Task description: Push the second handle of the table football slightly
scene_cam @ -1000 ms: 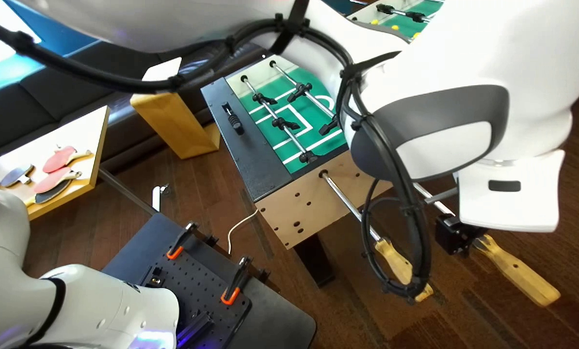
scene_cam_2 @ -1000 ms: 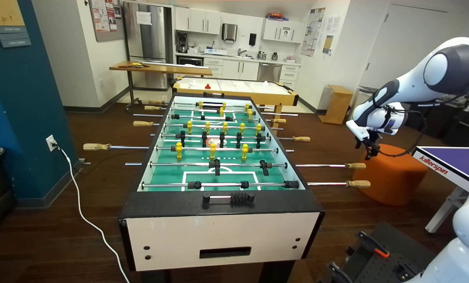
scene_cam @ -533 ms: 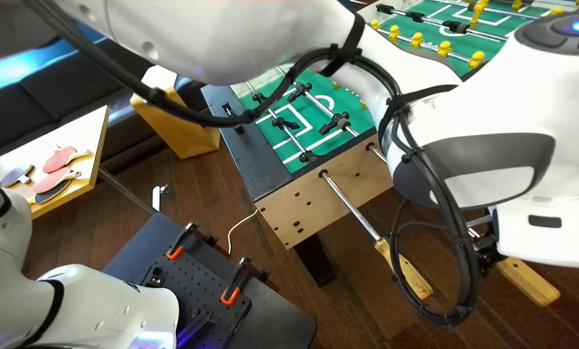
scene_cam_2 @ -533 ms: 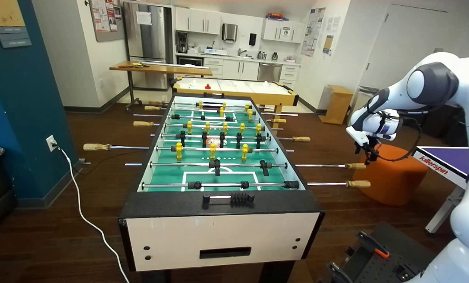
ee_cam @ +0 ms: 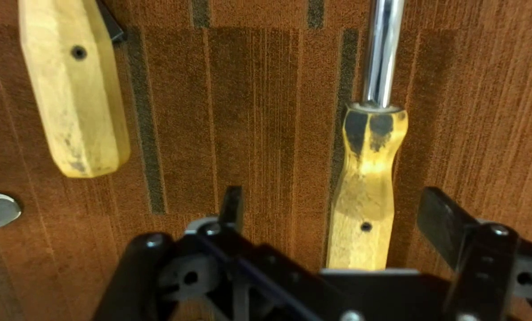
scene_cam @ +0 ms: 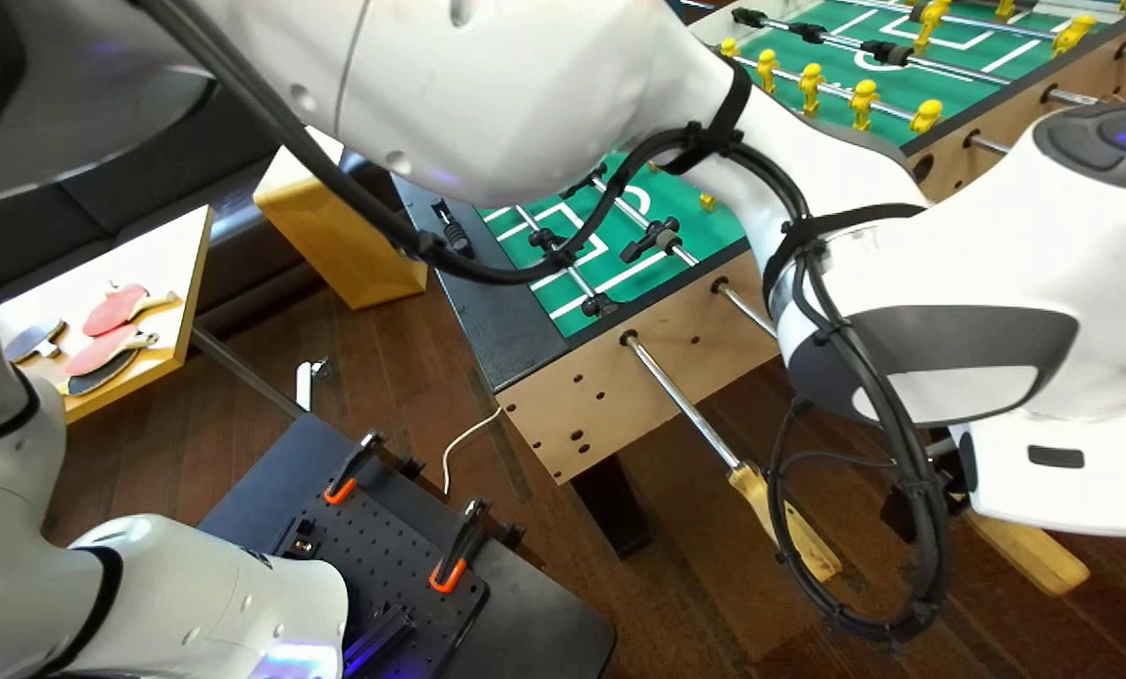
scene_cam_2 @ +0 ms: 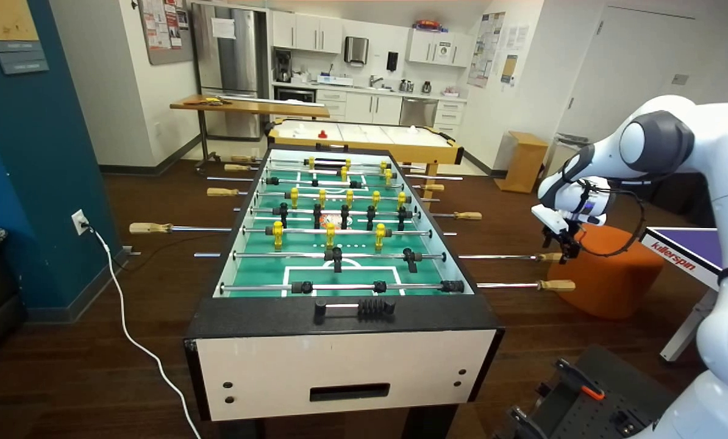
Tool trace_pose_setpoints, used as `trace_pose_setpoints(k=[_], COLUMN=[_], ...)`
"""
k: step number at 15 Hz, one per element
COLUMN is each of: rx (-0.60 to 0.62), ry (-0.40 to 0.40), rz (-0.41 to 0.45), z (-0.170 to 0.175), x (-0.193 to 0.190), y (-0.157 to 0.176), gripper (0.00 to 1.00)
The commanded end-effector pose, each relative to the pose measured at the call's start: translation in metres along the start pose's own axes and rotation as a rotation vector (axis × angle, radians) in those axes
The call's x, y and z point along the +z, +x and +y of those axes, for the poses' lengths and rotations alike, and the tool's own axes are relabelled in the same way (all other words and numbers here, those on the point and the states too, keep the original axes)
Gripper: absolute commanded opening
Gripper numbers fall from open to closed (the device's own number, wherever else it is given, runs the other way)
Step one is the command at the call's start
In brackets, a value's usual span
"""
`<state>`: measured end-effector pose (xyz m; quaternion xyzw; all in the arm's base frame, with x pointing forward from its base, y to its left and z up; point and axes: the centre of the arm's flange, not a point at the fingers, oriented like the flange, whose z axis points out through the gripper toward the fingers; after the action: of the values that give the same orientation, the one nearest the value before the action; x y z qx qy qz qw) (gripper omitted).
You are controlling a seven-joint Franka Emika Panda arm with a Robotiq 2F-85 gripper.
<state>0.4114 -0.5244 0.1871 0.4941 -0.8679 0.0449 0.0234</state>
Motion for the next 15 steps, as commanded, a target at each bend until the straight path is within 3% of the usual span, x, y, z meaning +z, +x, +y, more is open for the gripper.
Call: trace_pose_setpoints(k=[1,13,14,15], rx=[-0.016,-0.025,-0.026,-0.027], ry=[-0.018,-0.032,-0.034,-0.032], rz=[-0.032,-0.011,-0.013,-0.014], z=[-0.012,-0.019,-0.019,-0.019], x=[0.008,0.031,0.032,0.033], y=[0.003,0.004,0.004,0.004], gripper=[1.0,1.0,0.77,0.74])
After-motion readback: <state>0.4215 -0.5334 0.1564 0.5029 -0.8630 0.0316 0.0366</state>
